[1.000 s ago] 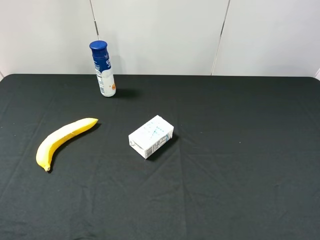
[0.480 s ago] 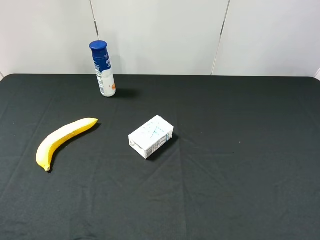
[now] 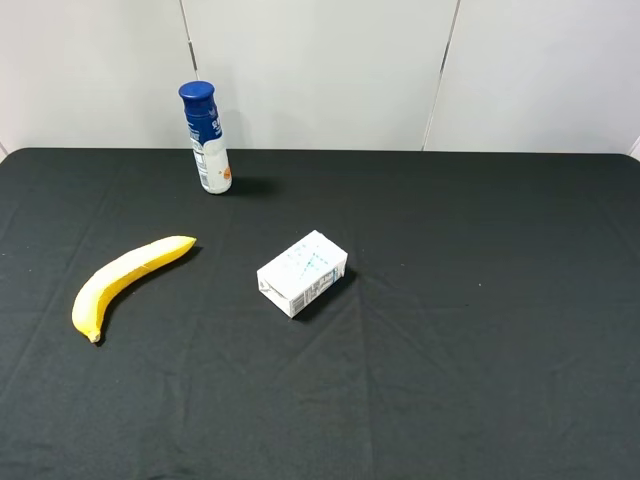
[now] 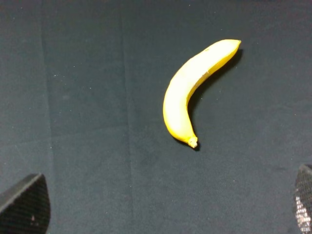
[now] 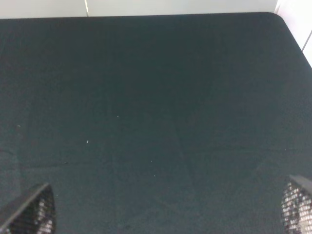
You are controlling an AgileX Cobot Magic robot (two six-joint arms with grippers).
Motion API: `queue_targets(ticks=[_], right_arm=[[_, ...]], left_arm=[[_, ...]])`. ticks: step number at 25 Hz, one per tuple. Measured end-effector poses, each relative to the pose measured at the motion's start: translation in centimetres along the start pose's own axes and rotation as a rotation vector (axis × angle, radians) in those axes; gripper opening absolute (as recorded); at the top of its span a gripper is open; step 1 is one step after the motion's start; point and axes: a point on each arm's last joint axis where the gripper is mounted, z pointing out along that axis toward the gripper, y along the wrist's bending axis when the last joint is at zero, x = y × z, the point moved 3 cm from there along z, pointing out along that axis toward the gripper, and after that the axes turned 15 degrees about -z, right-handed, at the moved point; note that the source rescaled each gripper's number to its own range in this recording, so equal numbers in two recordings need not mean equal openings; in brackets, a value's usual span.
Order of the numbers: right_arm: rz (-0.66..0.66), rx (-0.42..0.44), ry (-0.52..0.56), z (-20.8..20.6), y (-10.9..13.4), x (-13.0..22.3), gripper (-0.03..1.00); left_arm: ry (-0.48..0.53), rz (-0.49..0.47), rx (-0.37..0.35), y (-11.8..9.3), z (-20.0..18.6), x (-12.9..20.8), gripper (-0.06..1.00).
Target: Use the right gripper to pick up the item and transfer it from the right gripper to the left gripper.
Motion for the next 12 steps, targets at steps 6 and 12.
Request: queue_targets(ticks=[6, 12], right_arm=[[0.000, 0.000, 0.000, 0.00, 0.00, 0.00, 1.00], [0.000, 0.000, 0.000, 0.00, 0.00, 0.00, 1.00]], left_arm=[[0.000, 0.000, 0.000, 0.00, 0.00, 0.00, 0.99], [0.000, 0.000, 0.000, 0.00, 0.00, 0.00, 0.99]])
